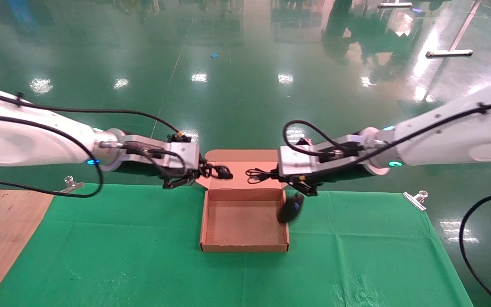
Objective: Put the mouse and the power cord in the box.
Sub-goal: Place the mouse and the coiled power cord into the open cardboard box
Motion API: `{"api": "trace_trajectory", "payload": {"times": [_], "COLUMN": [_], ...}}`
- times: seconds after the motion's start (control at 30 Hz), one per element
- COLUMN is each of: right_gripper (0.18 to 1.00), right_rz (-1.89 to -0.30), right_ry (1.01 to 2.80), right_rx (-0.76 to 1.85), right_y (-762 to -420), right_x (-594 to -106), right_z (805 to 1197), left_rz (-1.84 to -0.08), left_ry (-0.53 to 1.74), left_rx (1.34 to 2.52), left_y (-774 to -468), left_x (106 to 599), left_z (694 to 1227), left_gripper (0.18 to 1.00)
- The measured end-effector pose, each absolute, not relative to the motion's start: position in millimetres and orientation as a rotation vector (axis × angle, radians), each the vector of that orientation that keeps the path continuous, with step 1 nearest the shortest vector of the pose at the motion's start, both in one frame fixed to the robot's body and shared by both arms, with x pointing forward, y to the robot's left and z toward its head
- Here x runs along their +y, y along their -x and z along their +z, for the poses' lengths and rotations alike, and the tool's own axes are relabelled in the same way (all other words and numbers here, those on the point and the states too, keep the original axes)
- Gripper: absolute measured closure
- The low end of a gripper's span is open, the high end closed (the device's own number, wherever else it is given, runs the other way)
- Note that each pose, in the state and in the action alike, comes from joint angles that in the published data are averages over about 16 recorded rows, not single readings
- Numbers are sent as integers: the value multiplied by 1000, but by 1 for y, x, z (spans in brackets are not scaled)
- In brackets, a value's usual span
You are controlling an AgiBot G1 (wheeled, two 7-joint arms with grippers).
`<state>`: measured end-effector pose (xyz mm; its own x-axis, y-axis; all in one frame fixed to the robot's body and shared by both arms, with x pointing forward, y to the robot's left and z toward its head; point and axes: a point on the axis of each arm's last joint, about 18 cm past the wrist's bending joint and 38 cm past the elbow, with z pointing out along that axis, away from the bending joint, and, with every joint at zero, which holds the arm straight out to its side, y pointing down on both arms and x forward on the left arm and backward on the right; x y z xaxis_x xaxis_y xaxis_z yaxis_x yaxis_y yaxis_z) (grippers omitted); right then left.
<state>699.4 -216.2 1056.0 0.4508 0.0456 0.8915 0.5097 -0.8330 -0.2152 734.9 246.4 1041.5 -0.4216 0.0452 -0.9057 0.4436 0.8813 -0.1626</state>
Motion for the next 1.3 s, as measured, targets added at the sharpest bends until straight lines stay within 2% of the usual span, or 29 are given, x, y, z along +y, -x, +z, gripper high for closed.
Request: {"api": "trace_trajectory", "payload": {"times": [0.23, 0.43, 0.93, 1.3], "right_gripper": [957, 957, 957, 957], "right_rz": [-1372, -1374, -1338, -1338], "right_ry": [2242, 2238, 2236, 2238], "right_rx": [-460, -439, -315, -229], "right_y": [-714, -719, -702, -687], "right_x": [-204, -214, -303, -356], "right_z": [1059, 1059, 1045, 1034], "left_rz": [-412, -407, -425, -545], "left_ry": [-332, -324, -229, -197], "left_rx": [1906, 1879, 1738, 1798], "left_y": [-752, -761, -784, -774], "left_x": [237, 228, 186, 145], "left_z": [1036, 1021, 953, 905], "left_gripper": [848, 848, 848, 849]}}
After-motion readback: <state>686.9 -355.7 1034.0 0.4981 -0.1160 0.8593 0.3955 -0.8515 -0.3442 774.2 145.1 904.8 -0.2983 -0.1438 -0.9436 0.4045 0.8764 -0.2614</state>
